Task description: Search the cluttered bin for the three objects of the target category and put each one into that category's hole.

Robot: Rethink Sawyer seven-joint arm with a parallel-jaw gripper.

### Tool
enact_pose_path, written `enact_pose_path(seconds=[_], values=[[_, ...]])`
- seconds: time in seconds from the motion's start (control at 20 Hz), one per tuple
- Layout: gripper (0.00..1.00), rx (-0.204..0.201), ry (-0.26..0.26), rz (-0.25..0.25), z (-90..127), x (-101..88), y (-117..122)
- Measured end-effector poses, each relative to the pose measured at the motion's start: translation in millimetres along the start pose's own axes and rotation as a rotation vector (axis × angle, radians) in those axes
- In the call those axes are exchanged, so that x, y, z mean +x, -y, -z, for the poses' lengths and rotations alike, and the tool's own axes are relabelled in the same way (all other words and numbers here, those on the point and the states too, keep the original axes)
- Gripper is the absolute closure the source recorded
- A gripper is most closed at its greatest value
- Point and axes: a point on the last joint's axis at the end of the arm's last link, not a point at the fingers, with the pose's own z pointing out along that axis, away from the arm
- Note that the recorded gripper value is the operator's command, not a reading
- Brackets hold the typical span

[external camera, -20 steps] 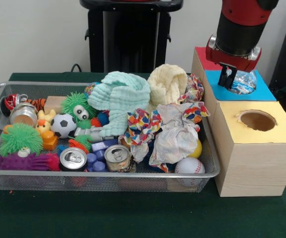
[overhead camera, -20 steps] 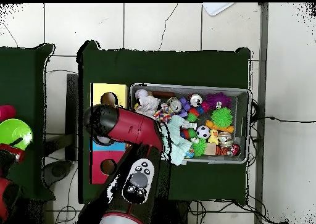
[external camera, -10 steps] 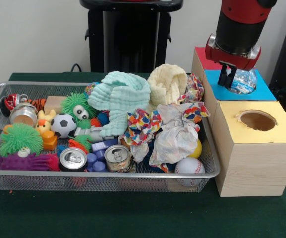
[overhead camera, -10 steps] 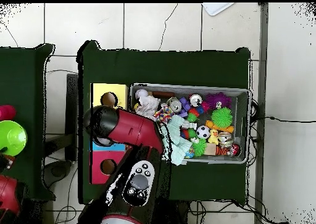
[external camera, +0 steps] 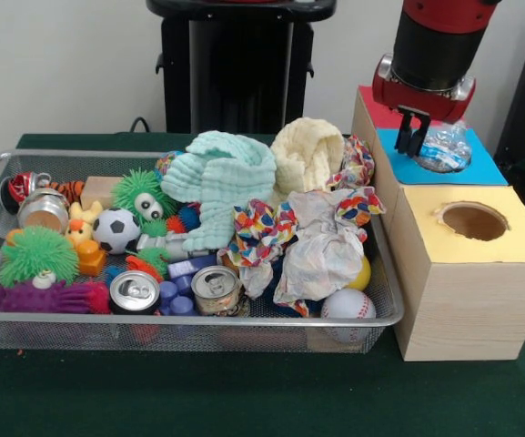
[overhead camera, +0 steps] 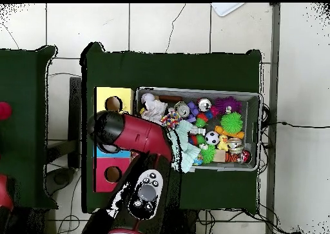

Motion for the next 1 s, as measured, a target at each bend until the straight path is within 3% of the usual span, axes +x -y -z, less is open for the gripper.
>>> enact_pose_path(seconds=[0.45,1.0], values=[[1.0,0.027,0.041,-0.016,26,-24.3,28],[1.0,0.014,0.034,-0.001,63,-35.0,20]])
